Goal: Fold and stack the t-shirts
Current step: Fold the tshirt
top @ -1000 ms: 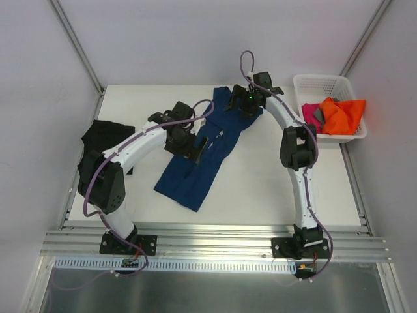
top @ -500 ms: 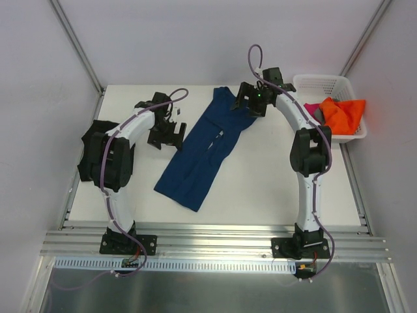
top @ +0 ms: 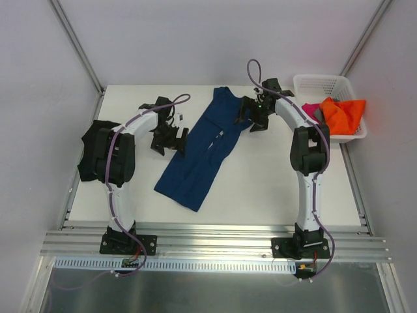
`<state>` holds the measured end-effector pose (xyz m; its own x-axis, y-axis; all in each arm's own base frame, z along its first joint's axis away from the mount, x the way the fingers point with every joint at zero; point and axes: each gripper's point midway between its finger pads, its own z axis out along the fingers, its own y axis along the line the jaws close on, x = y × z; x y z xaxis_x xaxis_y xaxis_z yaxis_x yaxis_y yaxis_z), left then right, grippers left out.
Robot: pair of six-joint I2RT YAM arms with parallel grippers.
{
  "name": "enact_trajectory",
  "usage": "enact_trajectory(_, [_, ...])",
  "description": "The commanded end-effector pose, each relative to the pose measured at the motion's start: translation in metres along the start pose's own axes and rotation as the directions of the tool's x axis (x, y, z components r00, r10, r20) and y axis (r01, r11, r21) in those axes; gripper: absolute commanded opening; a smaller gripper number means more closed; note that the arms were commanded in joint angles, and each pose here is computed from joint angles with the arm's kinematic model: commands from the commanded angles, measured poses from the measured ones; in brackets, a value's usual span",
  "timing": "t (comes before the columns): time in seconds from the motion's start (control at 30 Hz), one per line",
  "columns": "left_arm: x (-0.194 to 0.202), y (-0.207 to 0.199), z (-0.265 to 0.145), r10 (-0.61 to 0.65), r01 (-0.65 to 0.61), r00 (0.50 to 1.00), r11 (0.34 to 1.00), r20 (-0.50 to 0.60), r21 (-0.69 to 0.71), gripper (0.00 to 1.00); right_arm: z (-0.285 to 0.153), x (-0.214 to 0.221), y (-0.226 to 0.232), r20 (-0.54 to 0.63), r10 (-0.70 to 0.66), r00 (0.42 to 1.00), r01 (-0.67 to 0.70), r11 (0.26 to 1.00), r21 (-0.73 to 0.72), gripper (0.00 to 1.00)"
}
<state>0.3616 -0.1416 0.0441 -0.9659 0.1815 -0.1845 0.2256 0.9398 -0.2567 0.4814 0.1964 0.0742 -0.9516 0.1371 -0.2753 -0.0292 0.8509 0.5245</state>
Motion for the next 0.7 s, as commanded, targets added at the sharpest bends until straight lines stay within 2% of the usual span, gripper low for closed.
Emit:
enact_trajectory(0.0, [0.014, -0.003, -0.002, -0.028, 0.03, 0.999, 0.999, -0.046, 0.029, 0.99, 0.003, -0.016, -0.002, 0.031, -0.022, 0.999, 0.022, 1.0, 0.0, 0.97])
enact_trajectory(0.4, [0.051, 0.002, 0.001, -0.061, 0.064, 0.991, 0.998, -0.118, 0.021, 0.99, 0.035, -0.04, -0.01, 0.057, 0.016, 0.998, -0.015, 1.0, -0.014, 0.97])
enact_trajectory(0.67, [0.09, -0.023, 0.0, -0.048, 0.064, 0.978, 0.995, -0.202, 0.076, 0.99, 0.063, -0.065, -0.009, 0.111, 0.03, 0.993, -0.024, 0.998, -0.052, 0.97])
